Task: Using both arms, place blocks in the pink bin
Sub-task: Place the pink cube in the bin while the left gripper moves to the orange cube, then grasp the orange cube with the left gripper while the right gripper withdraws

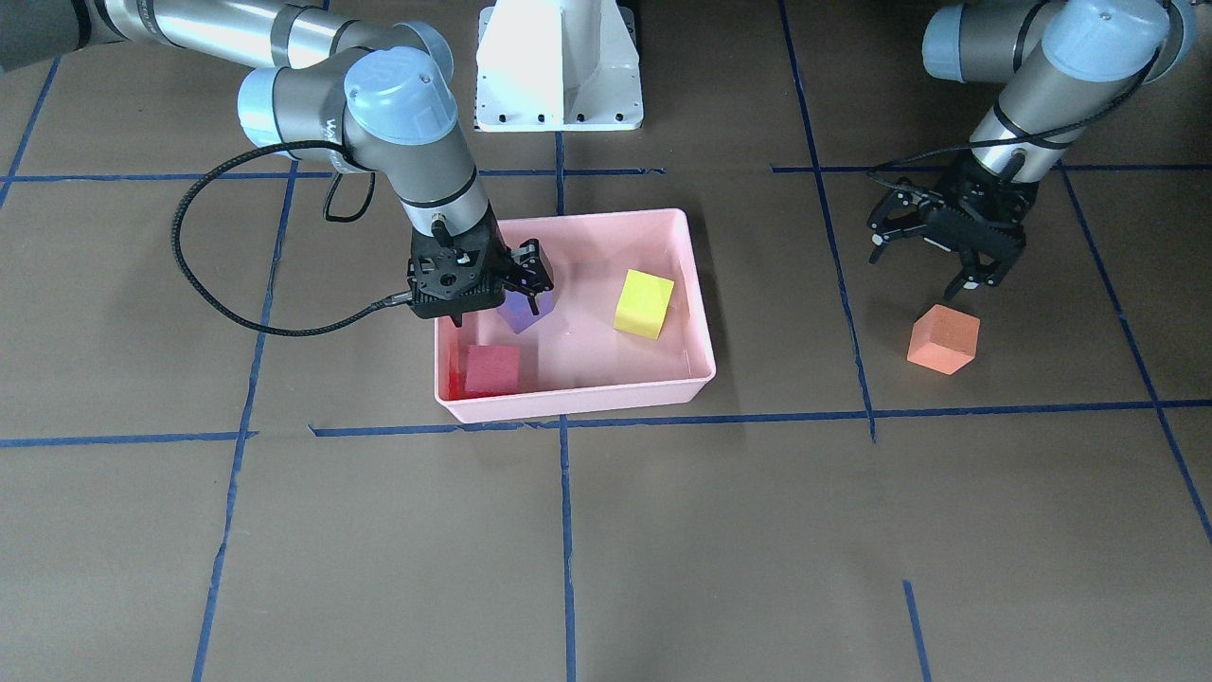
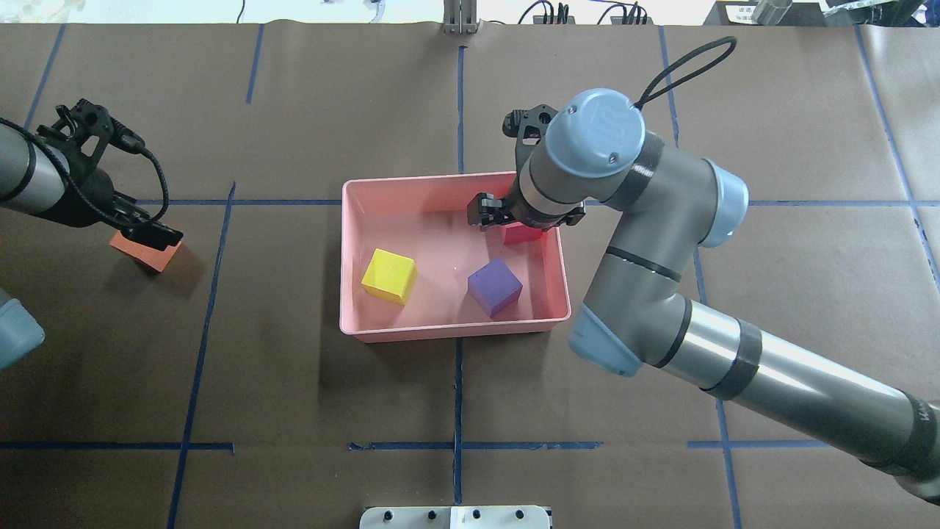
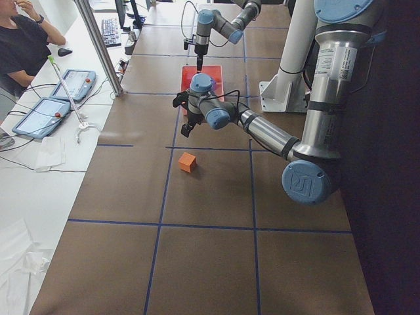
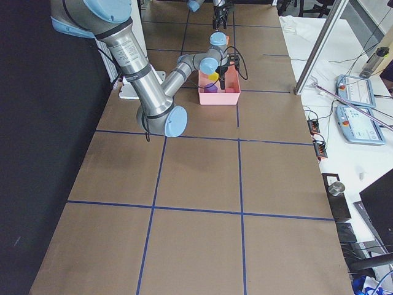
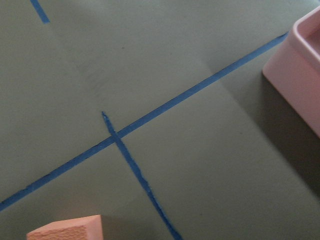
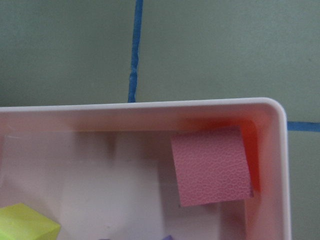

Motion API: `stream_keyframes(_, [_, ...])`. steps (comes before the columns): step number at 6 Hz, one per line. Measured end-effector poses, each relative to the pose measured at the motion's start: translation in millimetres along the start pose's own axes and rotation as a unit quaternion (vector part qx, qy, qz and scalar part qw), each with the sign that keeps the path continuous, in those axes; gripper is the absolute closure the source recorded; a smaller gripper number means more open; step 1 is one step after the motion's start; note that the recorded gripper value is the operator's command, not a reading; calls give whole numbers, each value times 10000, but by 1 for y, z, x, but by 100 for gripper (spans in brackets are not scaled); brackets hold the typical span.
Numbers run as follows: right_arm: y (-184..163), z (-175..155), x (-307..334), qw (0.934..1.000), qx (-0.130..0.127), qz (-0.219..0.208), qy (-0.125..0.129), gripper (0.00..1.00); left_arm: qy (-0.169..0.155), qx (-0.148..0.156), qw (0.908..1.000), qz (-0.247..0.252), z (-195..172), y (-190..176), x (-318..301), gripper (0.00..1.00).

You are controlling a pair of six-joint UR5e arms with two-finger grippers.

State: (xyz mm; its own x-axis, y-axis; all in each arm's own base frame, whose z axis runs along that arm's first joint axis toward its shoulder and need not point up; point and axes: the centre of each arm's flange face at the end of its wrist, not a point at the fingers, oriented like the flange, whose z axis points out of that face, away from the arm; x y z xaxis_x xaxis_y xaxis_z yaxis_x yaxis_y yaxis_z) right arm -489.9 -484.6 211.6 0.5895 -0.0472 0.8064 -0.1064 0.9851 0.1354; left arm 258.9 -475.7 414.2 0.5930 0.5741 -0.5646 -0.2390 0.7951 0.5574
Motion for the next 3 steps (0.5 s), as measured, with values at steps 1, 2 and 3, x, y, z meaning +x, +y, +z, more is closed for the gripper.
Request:
stream_keyframes(1, [-2,-24,29,9999,-66,75,-129,0,-131,-125,9997,181,11,6,-25,0])
stream_keyframes(2, [3,-44,61,9996,-137,129,-200,0,-233,-250,9993,177,22,10,-46,0])
stream_keyframes(3, [12,-52,86,9994,-207,179,-198,0,-307,-403,9986,-122,38,15,-63,0])
